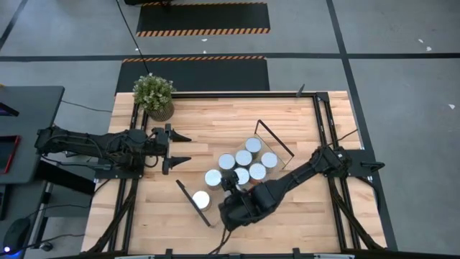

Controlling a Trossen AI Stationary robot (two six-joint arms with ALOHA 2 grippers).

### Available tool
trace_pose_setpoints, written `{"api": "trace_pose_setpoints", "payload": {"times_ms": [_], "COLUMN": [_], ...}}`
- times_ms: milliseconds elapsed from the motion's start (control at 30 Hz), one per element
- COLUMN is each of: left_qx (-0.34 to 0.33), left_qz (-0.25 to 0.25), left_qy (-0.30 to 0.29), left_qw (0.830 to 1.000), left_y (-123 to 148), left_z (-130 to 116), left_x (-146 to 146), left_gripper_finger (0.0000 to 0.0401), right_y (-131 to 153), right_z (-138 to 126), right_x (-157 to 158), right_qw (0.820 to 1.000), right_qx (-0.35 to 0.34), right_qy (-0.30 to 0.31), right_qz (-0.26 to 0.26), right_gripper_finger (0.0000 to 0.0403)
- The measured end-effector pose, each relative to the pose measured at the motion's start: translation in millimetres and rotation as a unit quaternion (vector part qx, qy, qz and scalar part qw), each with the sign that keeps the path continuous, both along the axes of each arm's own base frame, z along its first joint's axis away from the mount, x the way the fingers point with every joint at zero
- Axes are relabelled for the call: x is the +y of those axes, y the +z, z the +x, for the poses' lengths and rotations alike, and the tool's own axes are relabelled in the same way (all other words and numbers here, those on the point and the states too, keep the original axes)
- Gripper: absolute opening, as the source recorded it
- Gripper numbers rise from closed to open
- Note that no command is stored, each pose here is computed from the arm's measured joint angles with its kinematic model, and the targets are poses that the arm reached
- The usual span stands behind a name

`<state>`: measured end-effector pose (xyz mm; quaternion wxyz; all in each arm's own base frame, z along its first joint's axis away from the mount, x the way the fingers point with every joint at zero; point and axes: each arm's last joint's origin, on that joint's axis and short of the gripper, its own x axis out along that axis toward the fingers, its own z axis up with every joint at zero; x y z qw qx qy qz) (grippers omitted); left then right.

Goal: Pick and place cans onto a shelf
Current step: Adjust the cans on the shelf

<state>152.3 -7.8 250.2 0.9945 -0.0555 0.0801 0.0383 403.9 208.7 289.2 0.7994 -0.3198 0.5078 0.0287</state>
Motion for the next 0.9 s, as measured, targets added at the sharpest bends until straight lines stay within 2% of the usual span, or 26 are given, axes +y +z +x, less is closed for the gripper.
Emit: {"api": "trace_pose_setpoints", "payload": {"times_ms": [633,767,900], "left_qx": [0.0,0.0,0.0], "left_qz": [-0.003,-0.003,-0.003], "left_qy": [0.001,0.001,0.001], "left_qw": [1.0,1.0,1.0], "left_y": [0,0,0], "left_z": [0,0,0], "left_x": [0,0,0], "left_gripper_finger": [0.0355,0.0355,0.0355], "right_y": [-6,-22,-34], "right_z": [-8,-11,-10], "right_x": [14,19,21], "right_qw": [1.0,0.999,0.999], "right_qx": [-0.015,-0.007,-0.007], "right_qy": [-0.026,-0.017,-0.016], "right_qz": [-0.002,-0.031,-0.036], "right_gripper_finger": [0.0346,0.0346,0.0346]}}
